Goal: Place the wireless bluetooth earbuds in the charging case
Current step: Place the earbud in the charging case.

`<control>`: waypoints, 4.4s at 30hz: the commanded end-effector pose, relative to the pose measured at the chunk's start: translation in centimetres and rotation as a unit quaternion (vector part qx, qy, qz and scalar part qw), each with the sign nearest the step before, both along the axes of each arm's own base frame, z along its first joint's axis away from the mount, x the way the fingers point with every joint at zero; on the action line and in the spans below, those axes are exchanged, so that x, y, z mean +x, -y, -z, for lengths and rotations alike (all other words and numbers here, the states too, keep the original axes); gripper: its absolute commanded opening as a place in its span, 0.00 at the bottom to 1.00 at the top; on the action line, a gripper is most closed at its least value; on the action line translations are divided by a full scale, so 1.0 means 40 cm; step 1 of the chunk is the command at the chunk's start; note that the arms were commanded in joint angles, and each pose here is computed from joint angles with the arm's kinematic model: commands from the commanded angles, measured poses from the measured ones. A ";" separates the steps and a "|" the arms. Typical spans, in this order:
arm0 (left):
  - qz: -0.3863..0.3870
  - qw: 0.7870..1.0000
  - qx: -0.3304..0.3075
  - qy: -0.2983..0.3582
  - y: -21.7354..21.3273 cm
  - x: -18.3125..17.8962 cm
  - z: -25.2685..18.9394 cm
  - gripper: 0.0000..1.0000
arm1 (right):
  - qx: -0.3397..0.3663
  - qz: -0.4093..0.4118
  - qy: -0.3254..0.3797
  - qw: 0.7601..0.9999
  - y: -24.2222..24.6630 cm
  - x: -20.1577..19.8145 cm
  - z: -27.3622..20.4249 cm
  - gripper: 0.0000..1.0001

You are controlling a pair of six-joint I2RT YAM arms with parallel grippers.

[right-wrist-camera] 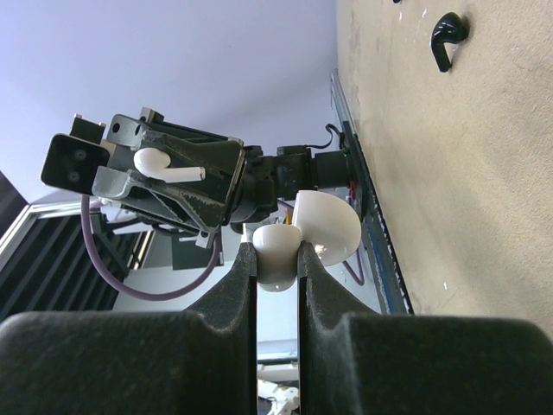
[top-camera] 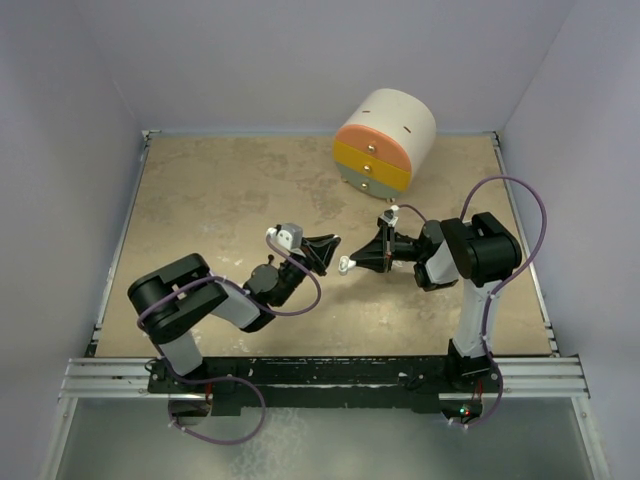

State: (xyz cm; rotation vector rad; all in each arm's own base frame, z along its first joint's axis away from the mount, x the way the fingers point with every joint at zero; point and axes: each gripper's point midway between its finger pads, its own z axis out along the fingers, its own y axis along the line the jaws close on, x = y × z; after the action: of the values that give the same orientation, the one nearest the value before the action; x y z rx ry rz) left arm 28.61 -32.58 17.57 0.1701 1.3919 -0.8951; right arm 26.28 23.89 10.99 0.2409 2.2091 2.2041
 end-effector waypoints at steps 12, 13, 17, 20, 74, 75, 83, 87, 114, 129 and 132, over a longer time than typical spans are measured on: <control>0.017 0.995 -0.056 0.082 0.021 -0.005 -0.117 0.00 | 0.082 -0.004 0.373 0.924 0.012 -0.073 -0.170 0.00; 0.017 0.995 -0.056 0.083 0.022 -0.002 -0.117 0.00 | 0.082 -0.004 0.373 0.924 0.012 -0.073 -0.172 0.00; 0.018 0.995 -0.056 0.082 0.027 0.000 -0.114 0.00 | 0.084 -0.004 0.371 0.925 0.012 -0.071 -0.178 0.00; 0.019 0.995 -0.055 0.081 0.028 -0.001 -0.112 0.00 | 0.085 -0.004 0.371 0.925 0.012 -0.069 -0.182 0.00; 0.023 0.994 -0.065 0.087 0.001 -0.026 -0.141 0.00 | 0.105 -0.010 0.390 0.915 0.010 -0.057 -0.263 0.00; 0.023 0.994 -0.066 0.087 0.002 -0.026 -0.141 0.00 | 0.105 -0.010 0.390 0.915 0.010 -0.056 -0.263 0.00; 0.026 0.993 -0.075 0.089 0.006 -0.026 -0.156 0.00 | 0.105 -0.009 0.391 0.914 0.010 -0.055 -0.263 0.00; 0.030 0.993 -0.078 0.088 0.010 -0.028 -0.157 0.00 | 0.105 -0.009 0.391 0.914 0.010 -0.055 -0.262 0.00; 0.018 0.994 -0.083 0.075 -0.009 -0.029 -0.149 0.00 | 0.109 -0.014 0.409 0.906 0.010 -0.056 -0.291 0.00; 0.031 0.994 -0.085 0.067 -0.005 -0.040 -0.139 0.00 | 0.112 -0.015 0.416 0.902 0.009 -0.053 -0.305 0.00; 0.036 0.994 -0.085 0.067 -0.004 -0.044 -0.138 0.06 | 0.112 -0.015 0.416 0.902 0.010 -0.053 -0.304 0.00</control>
State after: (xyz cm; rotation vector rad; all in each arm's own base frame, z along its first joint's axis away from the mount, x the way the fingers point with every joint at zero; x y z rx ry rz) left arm 28.12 -33.19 17.62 0.2147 1.3839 -0.9196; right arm 28.42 24.32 15.88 0.2088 2.1425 2.2612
